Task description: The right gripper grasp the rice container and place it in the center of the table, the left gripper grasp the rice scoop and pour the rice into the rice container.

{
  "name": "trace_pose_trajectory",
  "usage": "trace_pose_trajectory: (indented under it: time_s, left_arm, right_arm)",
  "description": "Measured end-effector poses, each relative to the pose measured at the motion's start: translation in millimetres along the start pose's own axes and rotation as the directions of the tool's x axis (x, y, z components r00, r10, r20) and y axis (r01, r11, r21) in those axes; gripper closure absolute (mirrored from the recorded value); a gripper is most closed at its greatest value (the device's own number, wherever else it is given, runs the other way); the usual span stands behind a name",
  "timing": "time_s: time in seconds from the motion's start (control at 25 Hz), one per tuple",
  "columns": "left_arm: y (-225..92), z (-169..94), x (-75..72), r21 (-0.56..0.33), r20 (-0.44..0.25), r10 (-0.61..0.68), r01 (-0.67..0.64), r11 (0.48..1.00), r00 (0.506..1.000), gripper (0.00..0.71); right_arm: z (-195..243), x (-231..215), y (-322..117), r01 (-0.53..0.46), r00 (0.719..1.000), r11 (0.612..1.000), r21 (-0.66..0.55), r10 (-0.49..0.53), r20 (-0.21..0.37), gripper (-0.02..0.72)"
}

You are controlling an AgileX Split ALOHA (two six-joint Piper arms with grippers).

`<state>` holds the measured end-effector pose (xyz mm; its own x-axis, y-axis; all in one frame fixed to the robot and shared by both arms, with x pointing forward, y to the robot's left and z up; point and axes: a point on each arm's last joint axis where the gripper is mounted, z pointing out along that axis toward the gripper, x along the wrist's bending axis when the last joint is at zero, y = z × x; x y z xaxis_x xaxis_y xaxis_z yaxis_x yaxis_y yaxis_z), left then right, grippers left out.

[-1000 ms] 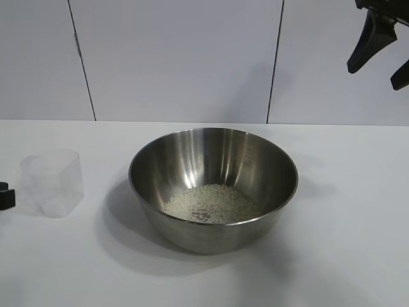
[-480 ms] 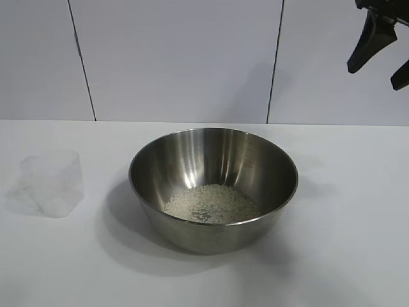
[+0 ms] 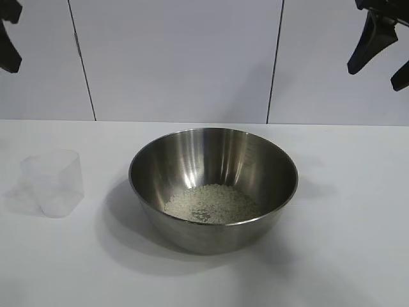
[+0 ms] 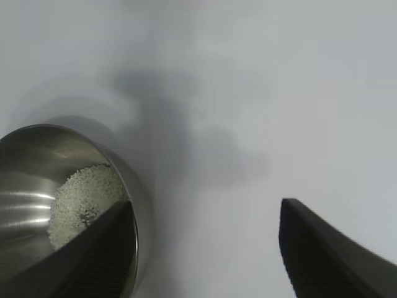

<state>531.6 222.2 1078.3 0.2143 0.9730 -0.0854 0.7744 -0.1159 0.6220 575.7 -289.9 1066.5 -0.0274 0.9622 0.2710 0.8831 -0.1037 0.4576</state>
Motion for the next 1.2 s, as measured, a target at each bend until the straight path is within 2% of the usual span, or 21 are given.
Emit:
trace_pose_trajectory:
  time_s: [0.16, 0.36, 0.48, 0.64, 0.76, 0.96, 1.2]
  left_arm:
    - [20, 14, -13.3, 0.055, 0.052, -0.018, 0.016, 0.998, 0.998, 0.358]
    - [27, 39, -21.5, 0.156, 0.109, -0.061, 0.044, 0.987, 0.992, 0.358]
    - [27, 47, -26.8, 0.200, 0.156, -0.108, 0.076, 0.977, 0.982, 0.358]
    - [34, 43, -35.8, 0.191, 0.244, -0.151, 0.105, 0.976, 0.958, 0.322]
    - [36, 41, -39.8, 0.189, 0.282, -0.187, 0.136, 0.972, 0.941, 0.300]
    - [38, 40, -44.1, 0.189, 0.322, -0.238, 0.184, 0.965, 0.916, 0.294]
    - [39, 40, -44.7, 0.189, 0.327, -0.250, 0.196, 0.962, 0.911, 0.294]
  right_arm:
    - [0, 4, -8, 0.001, 0.999, 0.996, 0.085, 0.003, -0.047, 0.240]
    - [-3, 17, -12, -0.008, 0.982, 0.991, 0.136, 0.034, -0.188, 0.240]
    - [-4, 22, -12, -0.017, 0.970, 0.990, 0.140, 0.050, -0.236, 0.240]
    - [-4, 22, -12, -0.016, 0.969, 0.989, 0.146, 0.051, -0.242, 0.240]
    - [-4, 22, -12, -0.016, 0.969, 0.989, 0.147, 0.052, -0.243, 0.240]
    - [-4, 23, -13, -0.013, 0.969, 0.989, 0.149, 0.050, -0.244, 0.240]
    - [-4, 23, -13, -0.013, 0.968, 0.989, 0.151, 0.050, -0.245, 0.240]
